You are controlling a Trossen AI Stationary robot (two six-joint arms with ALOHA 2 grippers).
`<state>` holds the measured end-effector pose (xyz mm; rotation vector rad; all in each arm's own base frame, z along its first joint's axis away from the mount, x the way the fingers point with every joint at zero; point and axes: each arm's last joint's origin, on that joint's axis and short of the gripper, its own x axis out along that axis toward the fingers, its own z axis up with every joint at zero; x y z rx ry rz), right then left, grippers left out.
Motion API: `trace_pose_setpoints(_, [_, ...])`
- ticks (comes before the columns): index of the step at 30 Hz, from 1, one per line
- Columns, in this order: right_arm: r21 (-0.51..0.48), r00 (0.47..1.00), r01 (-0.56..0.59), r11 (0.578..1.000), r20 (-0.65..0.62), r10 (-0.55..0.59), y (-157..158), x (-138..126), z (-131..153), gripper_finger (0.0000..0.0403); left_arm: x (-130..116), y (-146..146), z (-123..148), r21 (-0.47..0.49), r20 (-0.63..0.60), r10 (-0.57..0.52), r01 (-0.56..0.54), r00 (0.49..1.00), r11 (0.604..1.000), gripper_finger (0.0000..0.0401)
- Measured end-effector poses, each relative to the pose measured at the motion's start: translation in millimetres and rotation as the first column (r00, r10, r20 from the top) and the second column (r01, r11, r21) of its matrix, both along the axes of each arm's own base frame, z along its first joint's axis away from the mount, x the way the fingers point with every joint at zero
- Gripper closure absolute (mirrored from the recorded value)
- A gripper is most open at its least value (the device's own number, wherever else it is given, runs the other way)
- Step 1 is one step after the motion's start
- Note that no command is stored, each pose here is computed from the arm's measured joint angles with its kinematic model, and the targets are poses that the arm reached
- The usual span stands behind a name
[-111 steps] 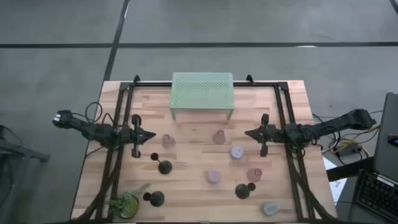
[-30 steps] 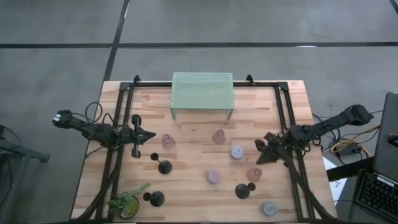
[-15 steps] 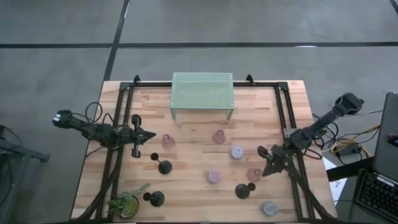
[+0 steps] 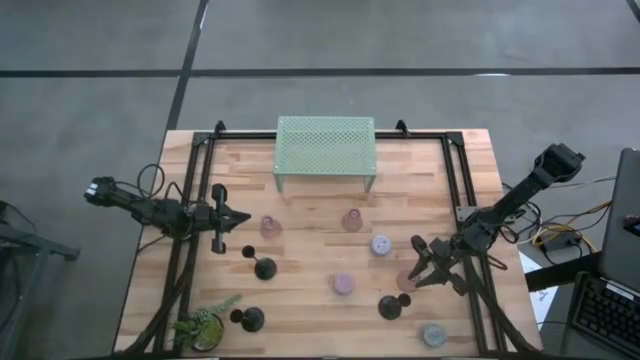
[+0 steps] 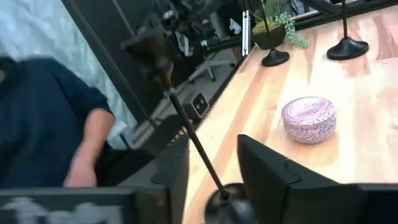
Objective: Pick & Place candle stick holders
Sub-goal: Put the bottom right black candle holder on the shelf
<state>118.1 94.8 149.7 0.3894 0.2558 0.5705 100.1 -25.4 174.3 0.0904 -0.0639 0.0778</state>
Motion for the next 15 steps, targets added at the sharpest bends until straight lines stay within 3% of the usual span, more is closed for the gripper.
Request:
trace_pose_setpoints(7, [-0.079,0.998,-0.055,0.995,0.006,0.055,23,17,13,0.0222,0,0,0,0.000,0.000,0.000,0.000,1.000,1.000,0.0387])
trace_pose_setpoints(15, [-0.203,0.999,-0.038,0.979,0.016,0.042,41,36,16,0.0230,0,0,0,0.000,0.000,0.000,0.000,1.000,1.000,0.0387])
